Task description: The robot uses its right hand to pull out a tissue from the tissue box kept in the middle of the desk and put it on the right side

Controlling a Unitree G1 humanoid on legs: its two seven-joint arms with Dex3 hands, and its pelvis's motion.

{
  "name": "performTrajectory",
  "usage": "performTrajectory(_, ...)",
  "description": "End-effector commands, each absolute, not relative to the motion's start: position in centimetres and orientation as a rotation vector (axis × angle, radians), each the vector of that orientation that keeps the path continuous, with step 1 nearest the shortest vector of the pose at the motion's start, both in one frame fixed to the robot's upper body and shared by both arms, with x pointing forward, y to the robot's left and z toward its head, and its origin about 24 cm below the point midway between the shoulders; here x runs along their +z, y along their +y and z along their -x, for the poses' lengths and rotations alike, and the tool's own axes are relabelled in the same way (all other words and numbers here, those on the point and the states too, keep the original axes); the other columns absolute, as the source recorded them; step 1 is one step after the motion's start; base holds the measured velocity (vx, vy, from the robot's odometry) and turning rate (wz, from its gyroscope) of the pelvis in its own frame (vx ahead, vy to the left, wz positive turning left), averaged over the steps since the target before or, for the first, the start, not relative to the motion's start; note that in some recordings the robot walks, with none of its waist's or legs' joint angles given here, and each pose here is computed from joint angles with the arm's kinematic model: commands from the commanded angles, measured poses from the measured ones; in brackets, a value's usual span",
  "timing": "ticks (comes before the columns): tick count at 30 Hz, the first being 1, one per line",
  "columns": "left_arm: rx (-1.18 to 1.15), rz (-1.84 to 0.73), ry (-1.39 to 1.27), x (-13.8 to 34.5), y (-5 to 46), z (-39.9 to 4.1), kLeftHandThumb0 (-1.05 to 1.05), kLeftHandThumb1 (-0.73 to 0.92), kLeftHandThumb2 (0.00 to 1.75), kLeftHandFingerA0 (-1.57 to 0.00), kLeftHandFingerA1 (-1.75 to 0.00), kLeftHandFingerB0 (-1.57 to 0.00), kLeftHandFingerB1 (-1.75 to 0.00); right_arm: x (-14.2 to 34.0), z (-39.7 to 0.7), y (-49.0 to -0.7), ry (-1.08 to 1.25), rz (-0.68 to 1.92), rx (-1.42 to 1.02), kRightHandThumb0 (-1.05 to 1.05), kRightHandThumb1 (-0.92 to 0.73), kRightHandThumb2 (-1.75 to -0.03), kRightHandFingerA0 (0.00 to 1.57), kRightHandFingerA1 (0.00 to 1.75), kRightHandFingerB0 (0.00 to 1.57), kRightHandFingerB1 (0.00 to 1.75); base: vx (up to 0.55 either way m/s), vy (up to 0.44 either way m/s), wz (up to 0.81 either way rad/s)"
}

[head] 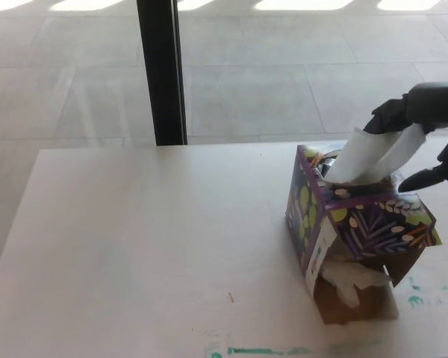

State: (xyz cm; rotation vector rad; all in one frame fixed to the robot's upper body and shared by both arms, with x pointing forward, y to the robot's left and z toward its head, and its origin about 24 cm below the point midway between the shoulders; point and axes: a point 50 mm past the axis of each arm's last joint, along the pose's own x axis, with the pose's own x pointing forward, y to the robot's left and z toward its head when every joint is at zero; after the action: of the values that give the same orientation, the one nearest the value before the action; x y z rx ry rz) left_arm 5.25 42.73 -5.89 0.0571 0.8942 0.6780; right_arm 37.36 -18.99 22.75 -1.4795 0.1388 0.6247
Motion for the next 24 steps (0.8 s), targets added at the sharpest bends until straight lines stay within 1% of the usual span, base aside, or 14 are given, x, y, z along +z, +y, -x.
performTrajectory(1, 0.697, -0.090, 0.857, -5.3, 43.2, -5.0, -1.05, 0.92, 0.88, -0.81, -1.35, -0.47, -1.41, 20.7, -37.1, -18.1, -0.282, 1.597, 0.461, -0.32, -0.75, -0.67, 0.81, 1.54, 0.61, 0.44, 0.00, 0.000, 0.00)
performTrajectory(3, 0.704, -0.089, 0.857, -5.3, 43.2, -4.9, -1.05, 0.92, 0.88, -0.81, -1.35, -0.47, -1.41, 20.5, -37.1, -18.0, -0.302, 1.605, 0.451, -0.32, -0.75, -0.67, 0.81, 1.54, 0.61, 0.44, 0.00, 0.000, 0.00)
performTrajectory(5, 0.710, -0.096, 0.848, -5.4, 43.2, -4.8, -1.05, 0.92, 0.90, -0.83, -1.37, -0.44, -1.44, 20.2, -36.7, -17.5, -0.416, 1.620, 0.420, -0.31, -0.79, -0.63, 0.91, 1.75, 0.77, 0.59, 0.00, 0.000, 0.00)
performTrajectory(6, 0.714, -0.096, 0.849, -5.4, 43.2, -4.8, -1.05, 0.92, 0.89, -0.79, -1.37, -0.42, -1.44, 20.2, -36.6, -17.5, -0.438, 1.618, 0.416, -0.30, -0.76, -0.66, 0.90, 1.72, 0.81, 0.64, 0.00, 0.000, 0.00)
performTrajectory(7, 0.723, -0.088, 0.844, -5.4, 43.2, -4.8, -1.05, 0.91, 0.89, -0.80, -1.38, -0.42, -1.45, 20.3, -36.5, -17.5, -0.490, 1.618, 0.401, -0.34, -0.55, -0.96, 1.20, 1.36, 0.83, 0.80, 0.00, 0.000, 0.00)
performTrajectory(9, 0.728, -0.084, 0.833, -5.4, 43.2, -4.7, -1.05, 0.91, 0.89, -0.78, -1.39, -0.41, -1.47, 20.4, -36.4, -17.5, -0.557, 1.603, 0.357, -0.35, -0.52, -0.97, 1.24, 1.36, 0.81, 0.83, 0.00, 0.000, 0.00)
performTrajectory(10, 0.733, -0.079, 0.831, -5.4, 43.2, -4.7, -1.05, 0.89, 0.90, -0.81, -1.39, -0.41, -1.49, 20.4, -36.2, -17.6, -0.599, 1.593, 0.335, -0.29, -0.66, -0.68, 0.98, 1.68, 0.87, 0.80, 0.00, 0.000, 0.00)
performTrajectory(11, 0.735, -0.076, 0.829, -5.4, 43.2, -4.7, -1.05, 0.89, 0.90, -0.81, -1.39, -0.41, -1.49, 20.4, -36.2, -17.6, -0.612, 1.590, 0.328, -0.29, -0.66, -0.68, 0.98, 1.68, 0.87, 0.80, 0.00, 0.000, 0.00)
performTrajectory(12, 0.735, -0.077, 0.831, -5.4, 43.1, -4.5, -1.05, 0.90, 0.91, -0.81, -1.40, -0.42, -1.51, 20.3, -36.0, -17.7, -0.632, 1.582, 0.316, -0.38, -0.51, -0.96, 1.24, 1.37, 0.80, 0.89, 0.00, 0.000, 0.00)
performTrajectory(18, 0.742, -0.097, 0.837, -5.6, 43.0, -4.0, -1.05, 0.90, 0.91, -0.85, -1.37, -0.42, -1.50, 19.9, -35.6, -18.0, -0.766, 1.628, 0.212, -0.38, -0.50, -0.94, 1.19, 1.35, 0.82, 1.04, 0.00, 0.000, 0.00)
performTrajectory(19, 0.742, -0.101, 0.841, -5.6, 43.0, -4.0, -1.05, 0.91, 0.92, -0.86, -1.37, -0.43, -1.52, 19.8, -35.6, -18.1, -0.797, 1.619, 0.195, -0.30, -0.63, -0.64, 0.92, 1.75, 0.79, 1.27, 0.00, 0.000, 0.00)
performTrajectory(21, 0.740, -0.095, 0.847, -5.6, 43.0, -4.0, -1.05, 0.92, 0.91, -0.83, -1.37, -0.43, -1.48, 19.4, -35.5, -18.2, -0.819, 1.595, 0.170, -0.27, -0.62, -0.77, 0.94, 1.75, 0.72, 1.52, 0.00, 0.000, 0.00)
performTrajectory(23, 0.744, -0.092, 0.851, -5.7, 43.0, -4.0, -1.05, 0.91, 0.91, -0.85, -1.38, -0.44, -1.49, 19.3, -35.4, -18.3, -0.833, 1.602, 0.148, -0.30, -0.63, -0.72, 0.94, 1.75, 0.82, 1.25, 0.00, 0.000, 0.00)
performTrajectory(24, 0.746, -0.089, 0.851, -5.7, 43.0, -4.0, -1.05, 0.91, 0.91, -0.85, -1.38, -0.44, -1.49, 19.3, -35.4, -18.3, -0.842, 1.596, 0.138, -0.30, -0.63, -0.72, 0.94, 1.75, 0.82, 1.25, 0.00, 0.000, 0.00)
